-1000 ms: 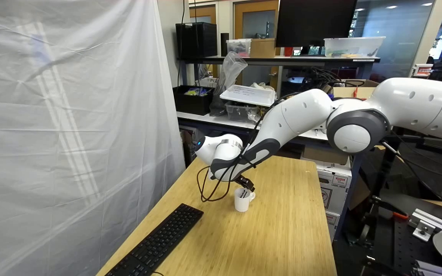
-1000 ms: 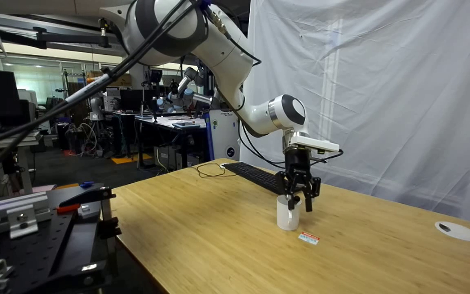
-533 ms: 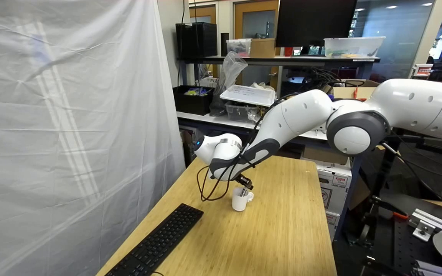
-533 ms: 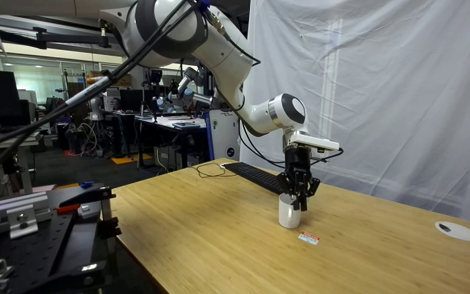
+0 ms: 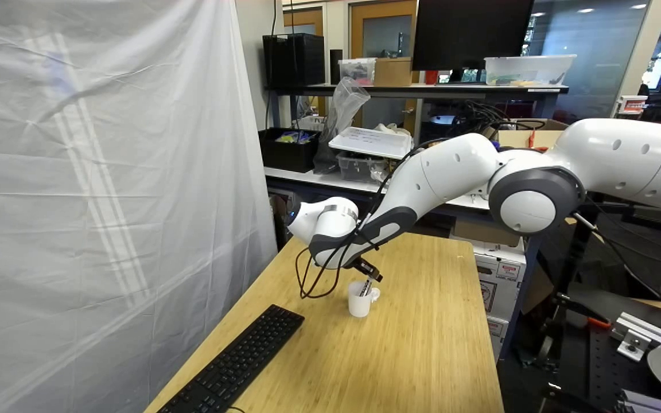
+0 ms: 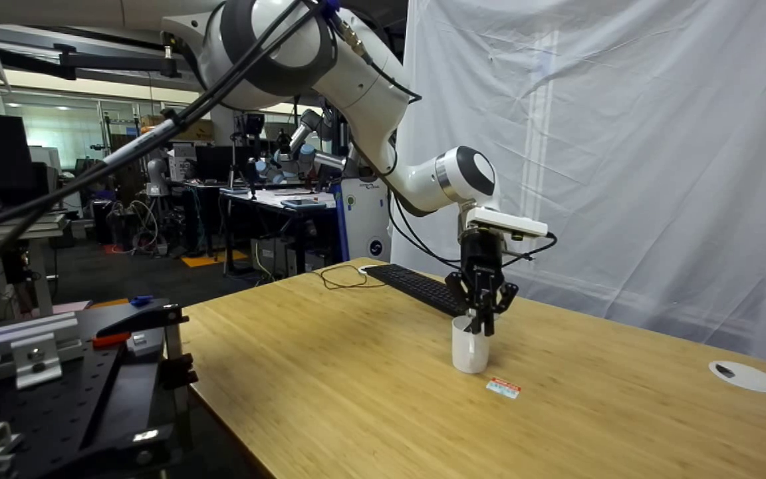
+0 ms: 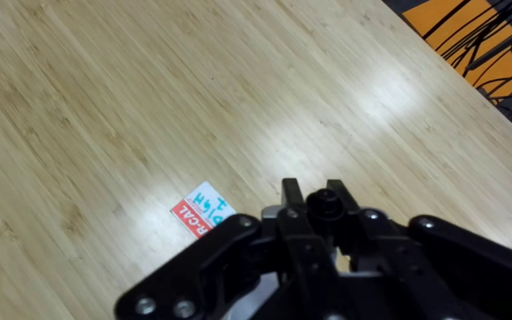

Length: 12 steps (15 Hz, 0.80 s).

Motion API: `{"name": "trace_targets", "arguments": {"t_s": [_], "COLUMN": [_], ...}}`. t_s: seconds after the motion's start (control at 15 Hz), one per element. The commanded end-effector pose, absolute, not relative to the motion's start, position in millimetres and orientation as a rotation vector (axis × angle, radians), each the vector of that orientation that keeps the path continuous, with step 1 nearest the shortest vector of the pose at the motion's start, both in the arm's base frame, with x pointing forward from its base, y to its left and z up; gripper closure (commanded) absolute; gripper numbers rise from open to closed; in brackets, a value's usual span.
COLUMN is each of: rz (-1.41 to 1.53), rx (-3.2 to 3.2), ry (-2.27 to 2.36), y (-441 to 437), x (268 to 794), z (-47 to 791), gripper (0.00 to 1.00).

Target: Take the marker out of the cup and put it on the table

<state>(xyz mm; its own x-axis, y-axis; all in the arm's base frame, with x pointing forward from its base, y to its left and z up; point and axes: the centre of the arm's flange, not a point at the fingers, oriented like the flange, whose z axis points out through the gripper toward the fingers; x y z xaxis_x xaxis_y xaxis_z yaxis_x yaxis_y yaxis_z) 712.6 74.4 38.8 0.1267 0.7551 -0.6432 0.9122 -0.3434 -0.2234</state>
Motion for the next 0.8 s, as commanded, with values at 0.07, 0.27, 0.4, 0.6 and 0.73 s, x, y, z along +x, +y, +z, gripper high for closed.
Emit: {"name": "trace_targets", "arguments": {"t_s": [0.07, 0.27, 0.4, 0.6, 0.73], "rz": [-1.086, -1.109, -1.118, -1.112, -1.065], "rx": [2.171, 2.181, 2.192, 2.218, 2.249], "ry": [1.553, 1.511, 1.483, 1.451, 1.46], "y": [83, 84, 83, 82, 83], "x": [722, 720, 719, 717, 714], "z": [56, 71, 80, 95, 106], "gripper": [0.95, 0.95, 0.95, 0.95, 0.95]}}
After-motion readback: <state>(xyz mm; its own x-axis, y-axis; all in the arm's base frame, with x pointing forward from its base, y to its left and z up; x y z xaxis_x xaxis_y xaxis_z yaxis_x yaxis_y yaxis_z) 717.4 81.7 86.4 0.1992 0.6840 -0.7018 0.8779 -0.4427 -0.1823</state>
